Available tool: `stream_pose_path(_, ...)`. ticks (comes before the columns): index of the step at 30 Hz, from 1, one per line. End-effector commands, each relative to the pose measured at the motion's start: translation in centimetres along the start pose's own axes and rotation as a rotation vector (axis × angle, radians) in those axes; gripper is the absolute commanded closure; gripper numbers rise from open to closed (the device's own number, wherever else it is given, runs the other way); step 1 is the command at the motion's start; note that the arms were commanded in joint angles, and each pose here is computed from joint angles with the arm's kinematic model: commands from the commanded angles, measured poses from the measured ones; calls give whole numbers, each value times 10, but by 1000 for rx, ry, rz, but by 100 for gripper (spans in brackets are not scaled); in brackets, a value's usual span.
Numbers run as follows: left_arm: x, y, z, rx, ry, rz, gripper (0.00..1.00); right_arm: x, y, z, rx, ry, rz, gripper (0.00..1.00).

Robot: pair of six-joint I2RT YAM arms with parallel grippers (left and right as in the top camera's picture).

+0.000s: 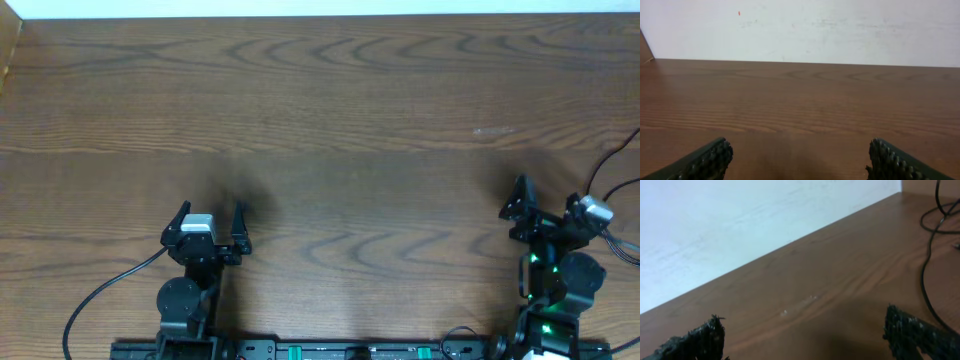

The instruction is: Untangle cables

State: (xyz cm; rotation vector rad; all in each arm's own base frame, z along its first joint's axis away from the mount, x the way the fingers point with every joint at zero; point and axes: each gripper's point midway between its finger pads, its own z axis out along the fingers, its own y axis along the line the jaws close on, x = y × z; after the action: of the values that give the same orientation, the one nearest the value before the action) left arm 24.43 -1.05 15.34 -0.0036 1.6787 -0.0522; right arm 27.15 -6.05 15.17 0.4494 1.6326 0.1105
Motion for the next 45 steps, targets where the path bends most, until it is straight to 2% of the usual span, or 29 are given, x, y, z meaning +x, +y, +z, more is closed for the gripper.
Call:
stream_pose_path(1, 17, 3, 1, -13, 48, 3, 12, 9, -4, -5, 17, 17, 13, 1)
stream_pose_path(17, 17, 3, 1, -13, 48, 3, 12, 24, -16, -23, 92, 58, 2, 1)
stream_pose_path(27, 17, 3, 1, -13, 48, 3, 12, 12, -9, -28, 58, 6, -131, 1)
stream_pose_path(37, 17, 3, 1, -13, 48, 3, 12, 4, 11, -32, -24, -40, -341, 1)
stream_pose_path(45, 17, 3, 1, -13, 48, 3, 12, 5, 13, -32, -35, -38, -351, 1)
